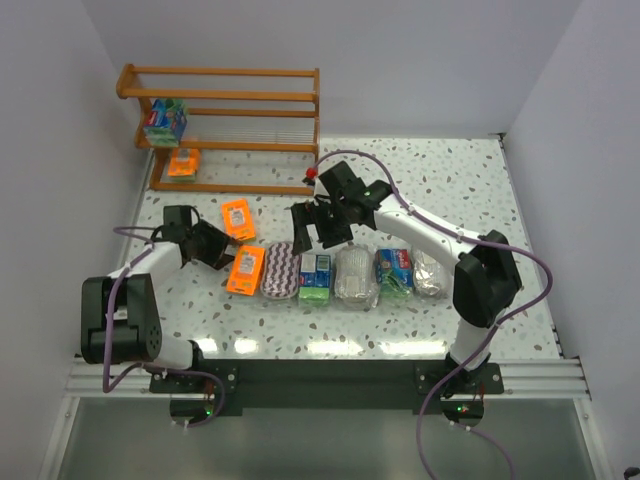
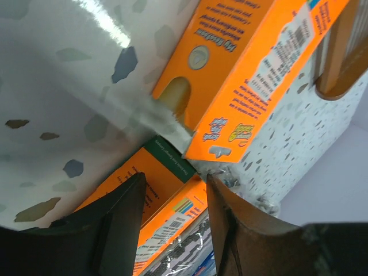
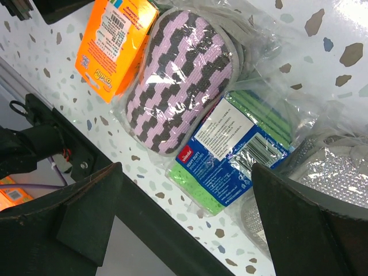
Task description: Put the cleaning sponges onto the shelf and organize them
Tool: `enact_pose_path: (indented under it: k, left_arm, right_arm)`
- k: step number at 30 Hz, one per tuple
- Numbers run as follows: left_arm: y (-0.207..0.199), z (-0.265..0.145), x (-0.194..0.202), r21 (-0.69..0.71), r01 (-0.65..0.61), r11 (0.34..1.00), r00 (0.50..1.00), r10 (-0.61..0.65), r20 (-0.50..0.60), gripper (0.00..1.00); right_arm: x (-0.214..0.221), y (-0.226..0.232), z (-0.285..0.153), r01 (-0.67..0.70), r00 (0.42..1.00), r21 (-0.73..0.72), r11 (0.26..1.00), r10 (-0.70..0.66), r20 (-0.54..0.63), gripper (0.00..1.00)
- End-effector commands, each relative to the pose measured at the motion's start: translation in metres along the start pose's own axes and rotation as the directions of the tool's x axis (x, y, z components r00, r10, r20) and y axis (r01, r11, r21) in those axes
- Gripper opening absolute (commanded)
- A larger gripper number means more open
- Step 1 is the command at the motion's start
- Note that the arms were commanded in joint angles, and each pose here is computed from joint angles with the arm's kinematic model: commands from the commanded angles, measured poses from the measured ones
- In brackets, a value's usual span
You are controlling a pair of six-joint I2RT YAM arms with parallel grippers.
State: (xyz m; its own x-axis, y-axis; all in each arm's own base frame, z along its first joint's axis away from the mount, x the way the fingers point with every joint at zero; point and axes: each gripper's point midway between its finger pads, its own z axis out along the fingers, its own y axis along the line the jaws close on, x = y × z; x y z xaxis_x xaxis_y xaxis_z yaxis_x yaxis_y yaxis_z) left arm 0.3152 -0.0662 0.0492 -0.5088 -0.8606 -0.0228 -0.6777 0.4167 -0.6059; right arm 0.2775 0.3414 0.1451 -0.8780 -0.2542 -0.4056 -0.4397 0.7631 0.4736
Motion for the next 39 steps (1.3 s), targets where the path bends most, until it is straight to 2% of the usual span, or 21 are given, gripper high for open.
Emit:
enact_pose_path:
  k: [1,9,13,19,31,34,35,39]
  left_arm:
    - [-0.029,0.002,-0.013,0.114,-0.011,0.993,0.998,0.005,0.055,0.51]
    - [-0.048,0.009,-0.009,0.227,0.015,0.974,0.996,-0.035,0.082,0.51]
    - [-0.041,0.022,-0.008,0.192,0.037,0.981,0.995,-0.053,0.079,0.50]
    - [-0.040,0.027,-0.021,0.187,0.039,0.982,0.989,-0.065,0.136,0.45]
    - [-0.023,0.001,-0.055,0.145,0.025,0.989,0.968,-0.060,0.245,0.27]
    - [-0.016,0.000,-0.061,0.137,0.020,0.990,0.971,-0.052,0.235,0.17]
    - [-0.015,-0.002,-0.061,0.145,0.022,0.989,0.975,-0.053,0.218,0.10]
    - [-0.024,-0.009,-0.059,0.186,-0.041,0.982,0.982,0.006,0.187,0.00]
  right_arm:
    - [-0.011,0.010,-0.016,0.009,0.998,-0.029,1.000,-0.007,0.063,0.97]
    - [-0.009,0.007,-0.016,0.006,0.998,-0.020,1.000,-0.005,0.064,0.97]
    - [-0.009,0.006,-0.014,0.005,0.998,-0.016,1.000,-0.004,0.059,0.97]
    - [-0.010,0.007,-0.015,0.007,0.998,-0.016,1.000,-0.006,0.059,0.97]
    - [-0.006,0.006,-0.015,0.006,0.999,-0.022,1.000,-0.005,0.053,0.96]
    - [-0.006,0.007,-0.014,0.006,0.999,-0.025,1.000,-0.005,0.050,0.96]
    - [-0.006,0.006,-0.014,0.005,0.999,-0.025,1.000,-0.004,0.049,0.96]
    - [-0.004,0.005,-0.015,0.009,0.999,-0.019,1.000,-0.008,0.048,0.96]
